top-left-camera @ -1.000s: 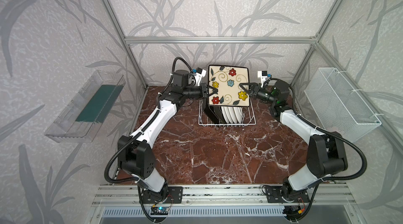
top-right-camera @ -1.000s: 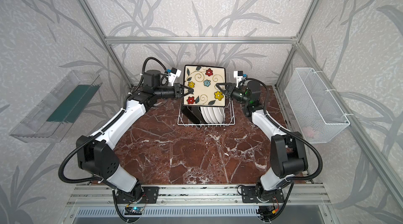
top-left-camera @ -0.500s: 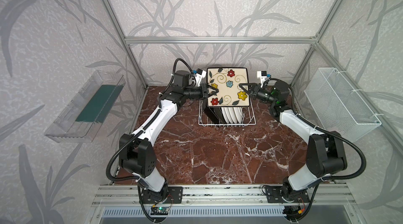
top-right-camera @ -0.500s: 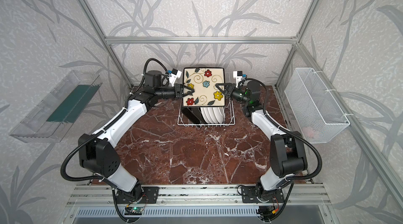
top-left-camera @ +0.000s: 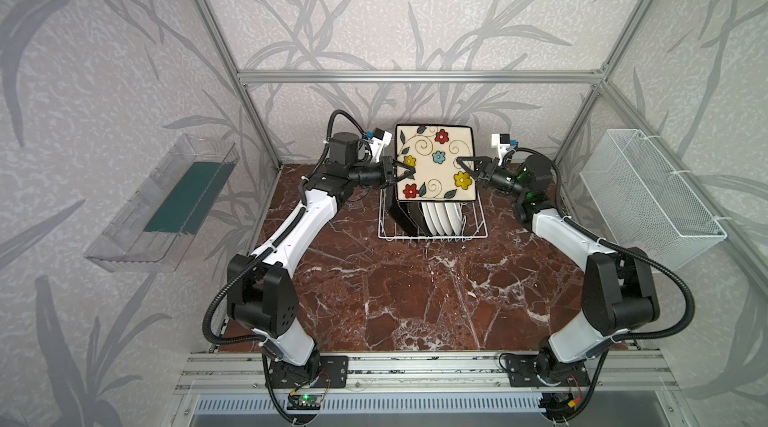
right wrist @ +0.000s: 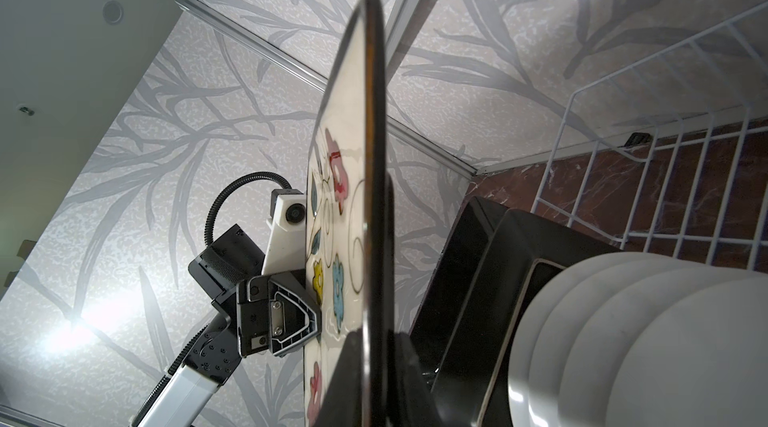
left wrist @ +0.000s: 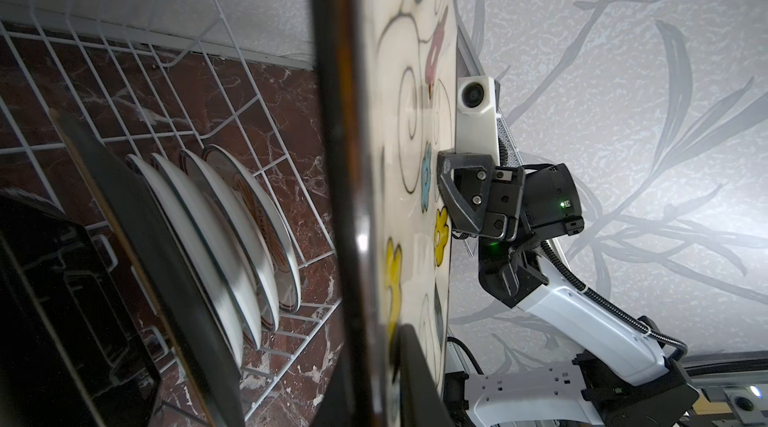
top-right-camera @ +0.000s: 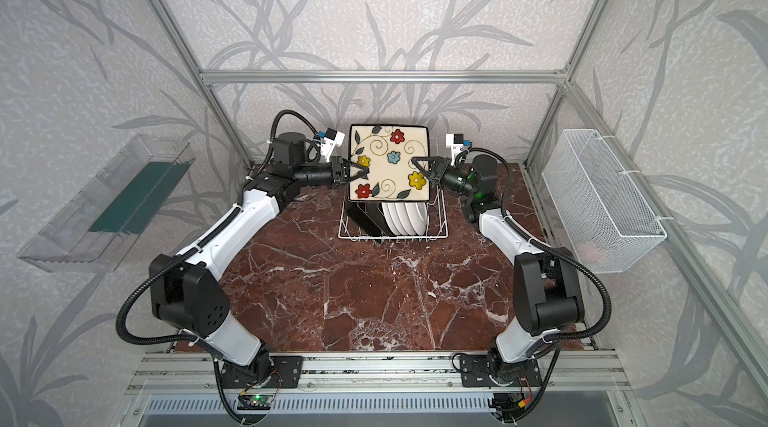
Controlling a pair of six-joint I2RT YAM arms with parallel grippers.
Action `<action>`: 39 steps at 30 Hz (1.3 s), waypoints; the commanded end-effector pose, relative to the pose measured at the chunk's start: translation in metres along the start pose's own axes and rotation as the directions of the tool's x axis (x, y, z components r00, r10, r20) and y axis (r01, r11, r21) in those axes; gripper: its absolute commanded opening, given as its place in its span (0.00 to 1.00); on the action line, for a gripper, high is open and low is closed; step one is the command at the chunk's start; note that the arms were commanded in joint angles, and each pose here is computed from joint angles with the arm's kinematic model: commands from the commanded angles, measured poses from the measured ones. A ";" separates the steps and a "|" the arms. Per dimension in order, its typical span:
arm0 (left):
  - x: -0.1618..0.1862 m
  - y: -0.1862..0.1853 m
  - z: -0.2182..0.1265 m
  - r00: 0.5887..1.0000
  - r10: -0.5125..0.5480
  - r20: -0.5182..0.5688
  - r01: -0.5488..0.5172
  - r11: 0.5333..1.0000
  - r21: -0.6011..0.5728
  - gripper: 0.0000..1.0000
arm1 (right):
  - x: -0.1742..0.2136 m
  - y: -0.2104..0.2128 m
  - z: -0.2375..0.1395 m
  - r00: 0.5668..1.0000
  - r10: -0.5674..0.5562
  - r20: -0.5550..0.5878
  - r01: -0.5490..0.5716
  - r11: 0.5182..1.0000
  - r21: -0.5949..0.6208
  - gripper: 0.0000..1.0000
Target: Unload the plates from the dish rack
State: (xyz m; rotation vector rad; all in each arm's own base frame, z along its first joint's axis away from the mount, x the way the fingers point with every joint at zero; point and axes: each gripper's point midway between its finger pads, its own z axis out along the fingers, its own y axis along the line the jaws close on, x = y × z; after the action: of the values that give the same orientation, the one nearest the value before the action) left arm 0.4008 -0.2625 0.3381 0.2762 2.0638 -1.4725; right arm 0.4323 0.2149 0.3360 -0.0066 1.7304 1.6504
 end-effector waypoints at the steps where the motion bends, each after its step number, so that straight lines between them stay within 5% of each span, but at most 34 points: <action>1: -0.012 -0.038 -0.002 0.990 0.134 0.041 -0.137 0.986 0.095 0.00 | 0.003 0.028 0.004 0.998 -0.069 -0.014 0.067 0.993 -0.092 0.02; 6: -0.017 -0.042 -0.008 0.984 0.158 0.076 -0.164 0.984 0.071 0.00 | 0.004 0.023 0.003 0.996 -0.083 -0.012 0.083 0.996 -0.045 0.23; 13: -0.022 -0.043 -0.012 0.982 0.160 0.103 -0.167 0.984 0.061 0.00 | 0.004 0.020 0.002 0.997 -0.080 -0.021 0.080 0.997 -0.009 0.26; 28: -0.035 -0.040 -0.022 0.974 0.143 0.173 -0.151 0.988 0.033 0.00 | 0.002 0.014 -0.003 0.994 -0.106 -0.010 0.106 0.992 0.063 0.61; 34: -0.040 -0.043 -0.025 0.974 0.143 0.177 -0.151 0.988 0.030 0.00 | -0.004 0.017 -0.014 0.989 -0.149 -0.011 0.149 0.980 0.130 0.82; 36: -0.042 -0.048 -0.028 0.972 0.151 0.182 -0.160 0.986 0.036 0.00 | -0.005 0.020 -0.019 0.987 -0.162 -0.013 0.162 0.974 0.155 0.97; 39: -0.046 -0.051 -0.030 0.970 0.156 0.188 -0.166 0.985 0.036 0.00 | -0.006 0.023 -0.026 0.982 -0.186 -0.016 0.186 0.963 0.193 0.99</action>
State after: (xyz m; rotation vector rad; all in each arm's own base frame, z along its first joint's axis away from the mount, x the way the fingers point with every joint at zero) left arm 0.4152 -0.2508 0.3174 0.1486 2.1044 -1.4048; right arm 0.4233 0.2014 0.3286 -0.0117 1.8603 1.4219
